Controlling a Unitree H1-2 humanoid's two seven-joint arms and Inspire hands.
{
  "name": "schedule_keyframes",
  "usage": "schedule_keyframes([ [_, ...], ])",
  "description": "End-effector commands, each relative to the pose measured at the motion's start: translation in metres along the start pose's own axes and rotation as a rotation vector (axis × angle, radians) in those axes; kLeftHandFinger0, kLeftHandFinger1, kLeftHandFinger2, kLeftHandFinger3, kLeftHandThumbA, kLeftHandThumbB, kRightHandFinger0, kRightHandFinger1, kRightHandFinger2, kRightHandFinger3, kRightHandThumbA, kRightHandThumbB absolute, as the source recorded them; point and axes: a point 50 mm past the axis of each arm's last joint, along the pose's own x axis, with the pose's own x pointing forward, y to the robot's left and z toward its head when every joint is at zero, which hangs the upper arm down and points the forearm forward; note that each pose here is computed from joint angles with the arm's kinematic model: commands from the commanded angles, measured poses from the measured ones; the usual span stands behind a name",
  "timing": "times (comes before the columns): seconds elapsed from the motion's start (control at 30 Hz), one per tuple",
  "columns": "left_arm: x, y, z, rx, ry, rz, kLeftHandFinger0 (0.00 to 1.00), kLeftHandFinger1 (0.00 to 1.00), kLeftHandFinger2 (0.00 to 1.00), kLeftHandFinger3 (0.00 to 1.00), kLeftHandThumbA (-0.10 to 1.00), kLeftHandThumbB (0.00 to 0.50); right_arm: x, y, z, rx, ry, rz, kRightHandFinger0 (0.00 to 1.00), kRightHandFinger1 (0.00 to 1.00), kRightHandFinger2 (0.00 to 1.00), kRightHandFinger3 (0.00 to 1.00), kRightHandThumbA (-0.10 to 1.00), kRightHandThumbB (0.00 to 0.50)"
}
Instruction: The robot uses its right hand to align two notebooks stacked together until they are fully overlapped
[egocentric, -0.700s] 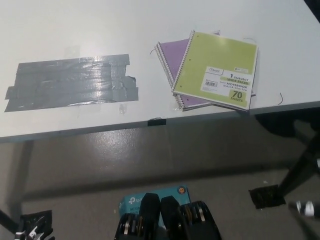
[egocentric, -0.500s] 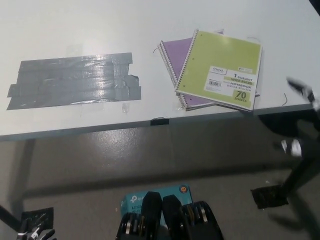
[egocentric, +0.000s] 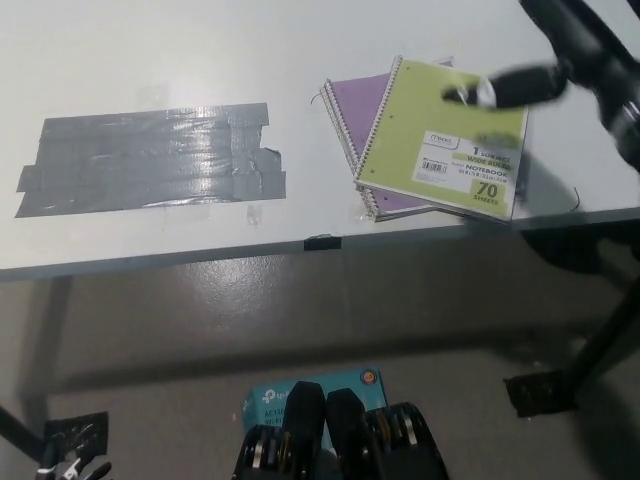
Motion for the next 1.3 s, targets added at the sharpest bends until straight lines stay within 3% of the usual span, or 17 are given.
schedule_keyframes([
  [0.0,-0.004,0.003,0.004,0.007,0.005,-0.025,0.92,1.00,1.00,1.00,1.00,0.370,0.051,-0.017,0.026,-0.096,0.113,-0.035,1.00,1.00,1.00,1.00,1.00,0.450],
  [0.1,-0.004,0.004,0.004,0.005,0.002,-0.016,0.92,1.00,1.00,1.00,1.00,0.381,0.068,-0.006,0.016,-0.069,0.188,-0.049,1.00,1.00,1.00,1.00,1.00,0.437],
  [0.13,-0.004,0.004,0.004,0.013,-0.003,-0.020,0.92,1.00,1.00,1.00,1.00,0.365,0.072,-0.003,0.013,-0.029,0.208,-0.066,1.00,1.00,1.00,1.00,1.00,0.428],
  [0.23,-0.003,0.002,0.004,0.034,0.000,-0.022,0.92,1.00,1.00,1.00,1.00,0.385,0.084,0.017,-0.004,0.124,0.309,-0.132,1.00,1.00,1.00,1.00,1.00,0.323],
  [0.47,-0.005,-0.007,0.002,0.028,0.004,-0.069,0.90,1.00,1.00,1.00,1.00,0.364,0.079,0.052,-0.044,0.265,0.466,-0.280,1.00,1.00,1.00,1.00,1.00,0.216],
  [0.63,-0.007,-0.008,-0.001,0.012,-0.007,-0.086,1.00,1.00,1.00,1.00,1.00,0.366,0.072,0.061,-0.066,0.326,0.567,-0.420,1.00,1.00,1.00,1.00,1.00,0.202],
  [0.97,-0.008,-0.013,-0.003,0.045,-0.011,-0.105,0.93,1.00,1.00,1.00,1.00,0.381,0.059,0.072,-0.084,0.382,0.584,-0.566,1.00,1.00,1.00,1.00,1.00,0.120],
  [1.17,-0.006,-0.016,-0.002,0.070,-0.014,-0.132,0.94,1.00,1.00,1.00,1.00,0.385,0.052,0.088,-0.091,0.354,0.538,-0.574,1.00,1.00,1.00,1.00,1.00,0.116],
  [1.23,-0.004,-0.017,-0.001,0.087,-0.024,-0.137,0.92,1.00,1.00,1.00,1.00,0.394,0.053,0.095,-0.090,0.318,0.566,-0.569,1.00,1.00,1.00,1.00,1.00,0.136],
  [1.27,-0.004,-0.018,-0.001,0.085,-0.028,-0.144,0.92,1.00,1.00,1.00,1.00,0.430,0.053,0.103,-0.089,0.305,0.577,-0.541,1.00,1.00,1.00,1.00,1.00,0.153],
])
